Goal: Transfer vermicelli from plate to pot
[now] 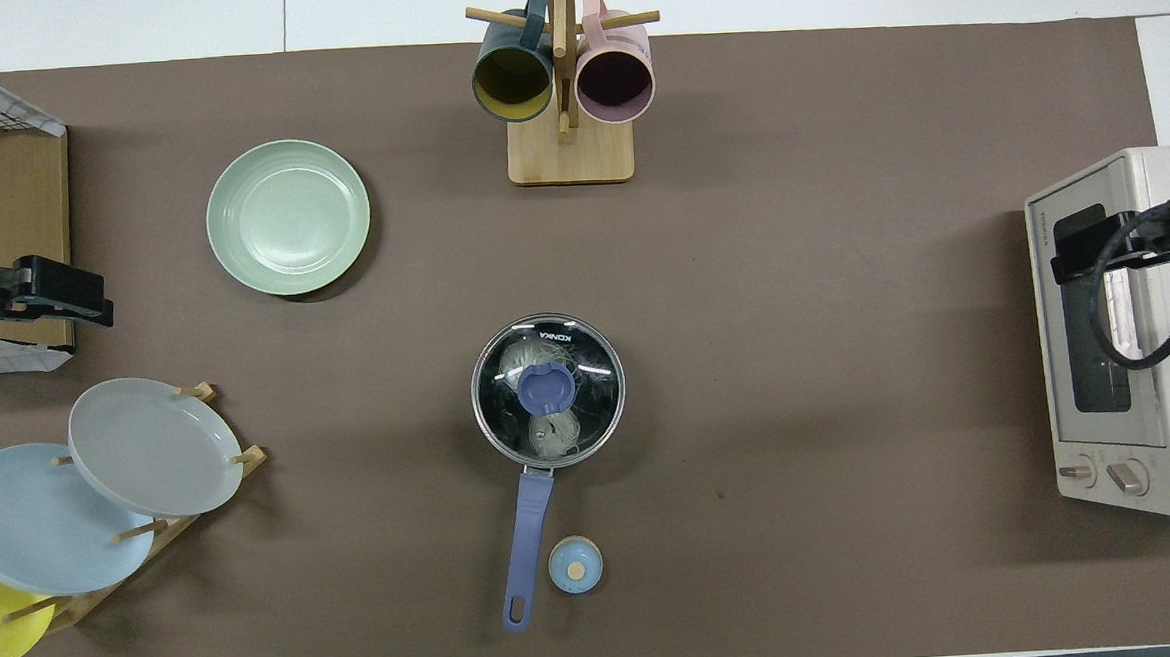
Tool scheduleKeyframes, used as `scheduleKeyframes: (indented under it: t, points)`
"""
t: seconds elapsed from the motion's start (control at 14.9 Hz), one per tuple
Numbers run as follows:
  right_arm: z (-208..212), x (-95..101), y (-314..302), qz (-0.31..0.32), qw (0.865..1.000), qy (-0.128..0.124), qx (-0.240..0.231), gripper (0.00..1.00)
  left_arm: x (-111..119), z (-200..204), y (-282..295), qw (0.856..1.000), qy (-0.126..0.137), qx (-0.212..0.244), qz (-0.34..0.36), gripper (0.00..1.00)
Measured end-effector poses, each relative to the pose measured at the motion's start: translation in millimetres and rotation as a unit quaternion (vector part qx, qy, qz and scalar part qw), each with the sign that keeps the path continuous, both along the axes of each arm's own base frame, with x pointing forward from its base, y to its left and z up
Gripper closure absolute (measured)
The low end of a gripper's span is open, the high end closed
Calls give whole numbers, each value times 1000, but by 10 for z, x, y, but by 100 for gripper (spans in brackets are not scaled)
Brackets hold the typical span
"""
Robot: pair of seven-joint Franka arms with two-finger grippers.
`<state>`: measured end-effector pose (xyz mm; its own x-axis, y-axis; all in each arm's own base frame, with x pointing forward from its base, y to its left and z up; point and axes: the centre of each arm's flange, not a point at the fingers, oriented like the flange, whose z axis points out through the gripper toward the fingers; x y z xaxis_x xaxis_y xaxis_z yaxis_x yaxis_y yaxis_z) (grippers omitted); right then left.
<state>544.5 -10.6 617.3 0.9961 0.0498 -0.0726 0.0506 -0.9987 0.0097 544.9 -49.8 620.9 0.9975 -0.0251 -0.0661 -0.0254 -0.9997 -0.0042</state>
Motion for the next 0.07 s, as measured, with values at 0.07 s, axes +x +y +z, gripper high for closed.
scheduleKeyframes:
  t: [0.07]
  points:
    - [0,0,0,0,1000,0,0,0,0,0,0,1000,0,0,0,0]
